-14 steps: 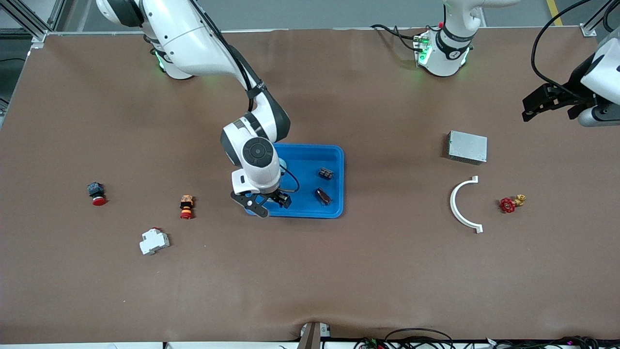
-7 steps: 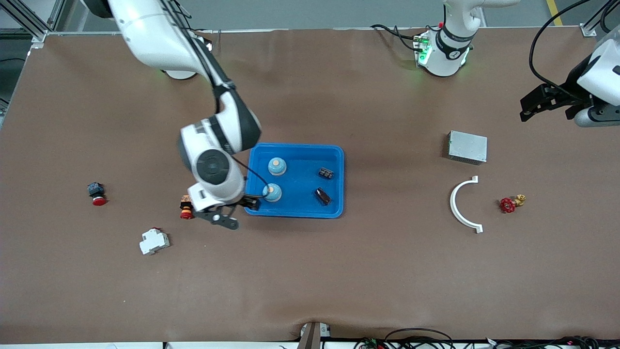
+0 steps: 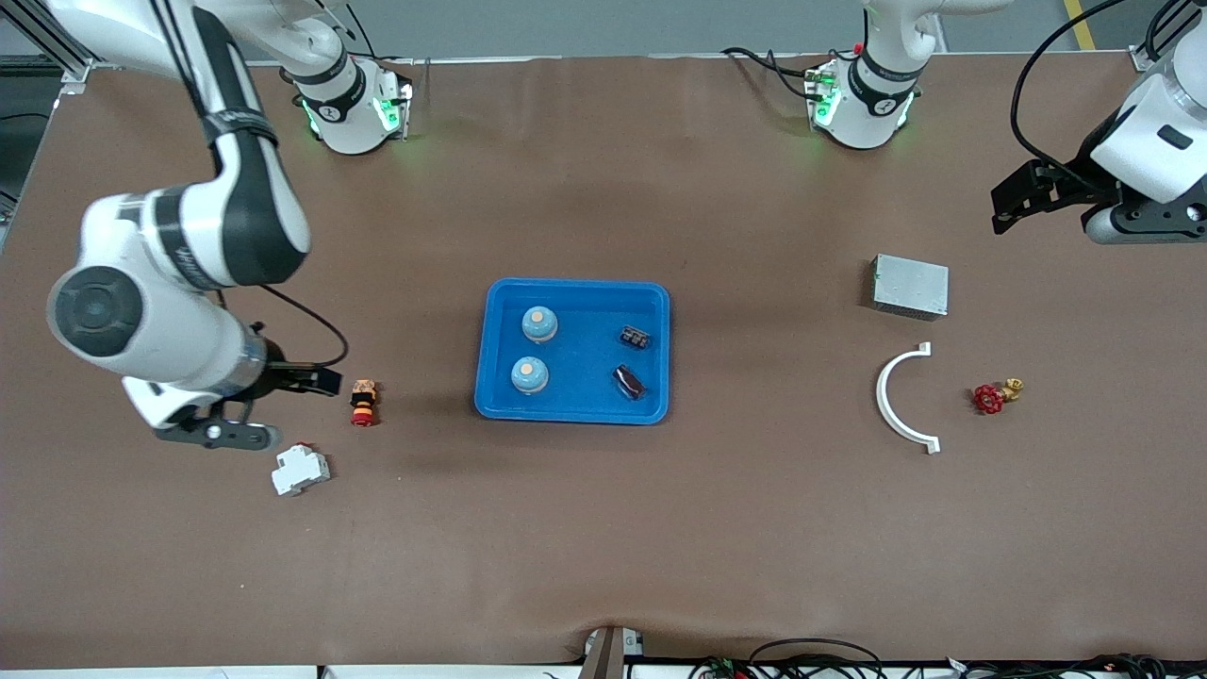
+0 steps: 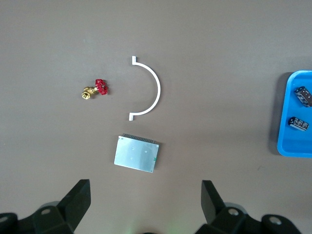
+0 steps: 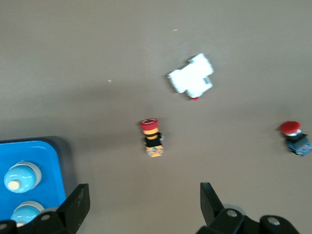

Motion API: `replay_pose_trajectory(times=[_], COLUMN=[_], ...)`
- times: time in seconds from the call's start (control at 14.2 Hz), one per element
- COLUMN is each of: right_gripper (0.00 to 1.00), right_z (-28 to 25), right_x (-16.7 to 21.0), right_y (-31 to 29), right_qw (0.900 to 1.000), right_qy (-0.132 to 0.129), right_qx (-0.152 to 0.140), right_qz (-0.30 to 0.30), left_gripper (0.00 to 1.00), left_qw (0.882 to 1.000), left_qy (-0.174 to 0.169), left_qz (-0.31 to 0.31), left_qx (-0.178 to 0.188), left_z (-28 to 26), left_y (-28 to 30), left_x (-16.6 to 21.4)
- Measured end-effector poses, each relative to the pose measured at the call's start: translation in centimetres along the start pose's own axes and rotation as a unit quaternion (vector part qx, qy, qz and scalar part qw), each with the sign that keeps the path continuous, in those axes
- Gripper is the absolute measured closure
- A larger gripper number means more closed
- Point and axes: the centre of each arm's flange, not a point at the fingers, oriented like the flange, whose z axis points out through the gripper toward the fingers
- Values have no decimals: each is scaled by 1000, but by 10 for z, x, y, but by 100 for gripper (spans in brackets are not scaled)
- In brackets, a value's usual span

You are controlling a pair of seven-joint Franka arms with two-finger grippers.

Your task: Place electrolytic capacitor and blue bell in tray

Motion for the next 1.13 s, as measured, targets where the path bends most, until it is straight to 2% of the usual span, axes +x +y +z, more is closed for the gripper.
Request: replay_pose_trajectory(times=[0.28,0.63,1.13], right_gripper=[0,0,0], right_z=[-26,-74,-132], right_x=[-3,-18,-56], right_y=[53,138,175], right_qw=[999,1000,999], right_qy=[-4,10,27], right_qx=[7,20,30], right_qz=[32,-7,-13], left_gripper=[0,0,0], left_qw=[1000,1000,1000], left_qy=[0,0,0], left_qz=[-2,-2,-3], left_qx=[0,0,0], left_z=[0,0,0], left_y=[-2,-2,-3], left_x=[0,0,0])
